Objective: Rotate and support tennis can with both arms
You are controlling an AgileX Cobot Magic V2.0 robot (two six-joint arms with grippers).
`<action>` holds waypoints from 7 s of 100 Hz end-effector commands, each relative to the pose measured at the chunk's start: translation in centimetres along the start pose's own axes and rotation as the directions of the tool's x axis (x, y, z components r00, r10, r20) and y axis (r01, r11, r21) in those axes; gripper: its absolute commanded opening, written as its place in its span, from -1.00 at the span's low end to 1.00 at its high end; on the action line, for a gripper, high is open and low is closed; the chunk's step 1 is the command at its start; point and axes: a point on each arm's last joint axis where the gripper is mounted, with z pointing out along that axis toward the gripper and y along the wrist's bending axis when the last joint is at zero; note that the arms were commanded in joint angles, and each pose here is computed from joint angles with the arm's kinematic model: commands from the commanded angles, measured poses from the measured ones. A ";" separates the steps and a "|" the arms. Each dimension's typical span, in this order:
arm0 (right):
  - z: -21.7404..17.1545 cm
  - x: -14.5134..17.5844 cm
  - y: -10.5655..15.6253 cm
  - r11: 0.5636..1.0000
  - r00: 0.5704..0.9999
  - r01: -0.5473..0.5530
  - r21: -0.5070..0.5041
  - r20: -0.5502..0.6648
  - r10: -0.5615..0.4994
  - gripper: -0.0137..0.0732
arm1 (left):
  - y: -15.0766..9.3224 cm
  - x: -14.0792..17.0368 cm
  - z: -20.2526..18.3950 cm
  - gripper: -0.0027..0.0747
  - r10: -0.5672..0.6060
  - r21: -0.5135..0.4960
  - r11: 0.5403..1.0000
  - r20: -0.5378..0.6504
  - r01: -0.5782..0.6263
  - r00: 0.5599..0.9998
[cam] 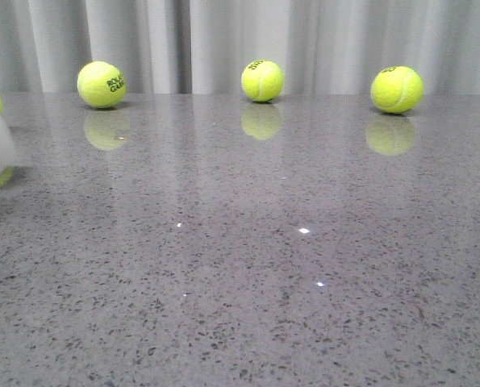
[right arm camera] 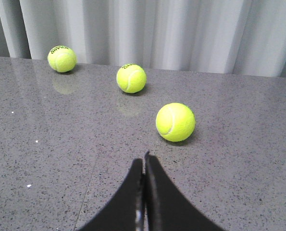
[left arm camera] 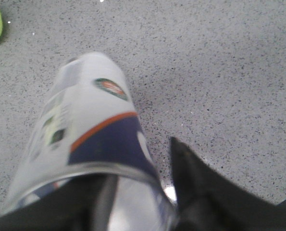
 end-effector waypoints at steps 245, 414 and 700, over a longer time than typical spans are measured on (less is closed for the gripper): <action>-0.2 -1.4 -0.1 1.000 0.996 -0.003 0.014 0.094 0.002 -0.84 | -1.5 5.2 -7.1 0.34 -0.033 -0.141 0.970 0.729 0.198 0.683; -0.2 -1.4 -0.1 1.000 0.996 -0.003 0.014 0.094 0.002 -0.84 | -1.4 12.8 2.0 -0.99 0.044 -0.196 0.955 0.835 0.223 0.549; 1.1 6.8 0.0 0.985 0.951 -0.168 -0.029 0.258 0.170 -0.84 | -0.9 19.9 9.4 -0.99 0.063 -0.275 0.879 0.876 0.389 0.478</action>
